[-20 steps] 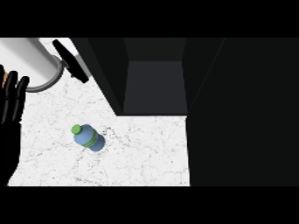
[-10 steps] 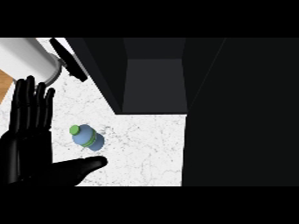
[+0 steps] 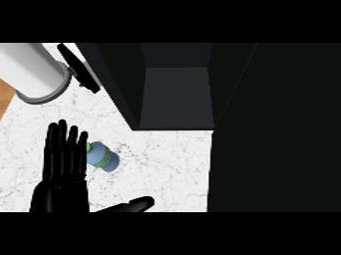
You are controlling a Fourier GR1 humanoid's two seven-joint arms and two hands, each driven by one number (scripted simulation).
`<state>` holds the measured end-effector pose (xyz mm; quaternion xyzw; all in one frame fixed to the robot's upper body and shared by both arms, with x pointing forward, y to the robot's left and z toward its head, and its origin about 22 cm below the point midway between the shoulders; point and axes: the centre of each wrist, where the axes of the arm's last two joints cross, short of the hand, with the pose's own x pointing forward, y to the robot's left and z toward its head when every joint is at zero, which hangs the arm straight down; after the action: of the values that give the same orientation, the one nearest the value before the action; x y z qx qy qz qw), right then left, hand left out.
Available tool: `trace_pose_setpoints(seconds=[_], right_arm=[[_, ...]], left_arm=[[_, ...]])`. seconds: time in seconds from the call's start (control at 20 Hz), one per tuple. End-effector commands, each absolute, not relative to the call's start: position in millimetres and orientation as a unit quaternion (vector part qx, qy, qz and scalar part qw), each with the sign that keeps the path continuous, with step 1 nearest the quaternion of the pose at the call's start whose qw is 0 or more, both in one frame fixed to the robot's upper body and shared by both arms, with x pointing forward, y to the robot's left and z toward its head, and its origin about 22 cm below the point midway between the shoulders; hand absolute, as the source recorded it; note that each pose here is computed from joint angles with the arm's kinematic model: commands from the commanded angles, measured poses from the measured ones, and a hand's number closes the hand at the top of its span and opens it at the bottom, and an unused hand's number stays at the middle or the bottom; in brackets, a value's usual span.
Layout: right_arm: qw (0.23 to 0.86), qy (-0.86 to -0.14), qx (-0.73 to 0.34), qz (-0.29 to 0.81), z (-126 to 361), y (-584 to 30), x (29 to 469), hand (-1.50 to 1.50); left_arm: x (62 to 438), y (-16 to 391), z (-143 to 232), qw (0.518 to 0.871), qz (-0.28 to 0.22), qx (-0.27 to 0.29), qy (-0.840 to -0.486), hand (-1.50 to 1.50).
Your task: Pick up the bottled water, place it into the cabinet and close the cabinet
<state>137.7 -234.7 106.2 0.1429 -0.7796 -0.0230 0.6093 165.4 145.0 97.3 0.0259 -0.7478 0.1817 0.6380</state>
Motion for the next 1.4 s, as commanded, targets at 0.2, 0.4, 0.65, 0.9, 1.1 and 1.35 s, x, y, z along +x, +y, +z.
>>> trace_pose_setpoints(seconds=[0.2,0.4,0.65,0.9,1.1,1.35], right_arm=[[0.617,-0.772,0.152,-0.026,92.6,-245.4,123.7,-1.5],[0.612,-0.776,0.151,-0.025,90.7,-235.4,123.4,-1.5],[0.608,-0.777,0.157,-0.032,73.9,-236.2,107.9,-1.5],[0.606,-0.781,0.149,-0.019,85.4,-216.0,114.0,-1.5],[0.604,-0.784,0.144,-0.019,66.7,-234.2,104.7,-1.5],[0.609,-0.779,0.148,-0.022,59.6,-236.4,104.6,-1.5]], left_arm=[[139.7,139.2,90.1,0.642,0.189,0.036,-0.743,-1.5],[133.9,144.5,77.3,0.647,0.202,0.038,-0.735,-1.5],[126.8,150.6,74.3,0.636,0.184,0.045,-0.748,-1.5],[127.4,174.5,69.7,0.625,0.196,0.056,-0.754,-1.5],[135.3,174.6,54.2,0.629,0.214,0.075,-0.744,-1.5],[133.5,198.1,27.9,0.64,0.203,0.094,-0.735,-1.5]])
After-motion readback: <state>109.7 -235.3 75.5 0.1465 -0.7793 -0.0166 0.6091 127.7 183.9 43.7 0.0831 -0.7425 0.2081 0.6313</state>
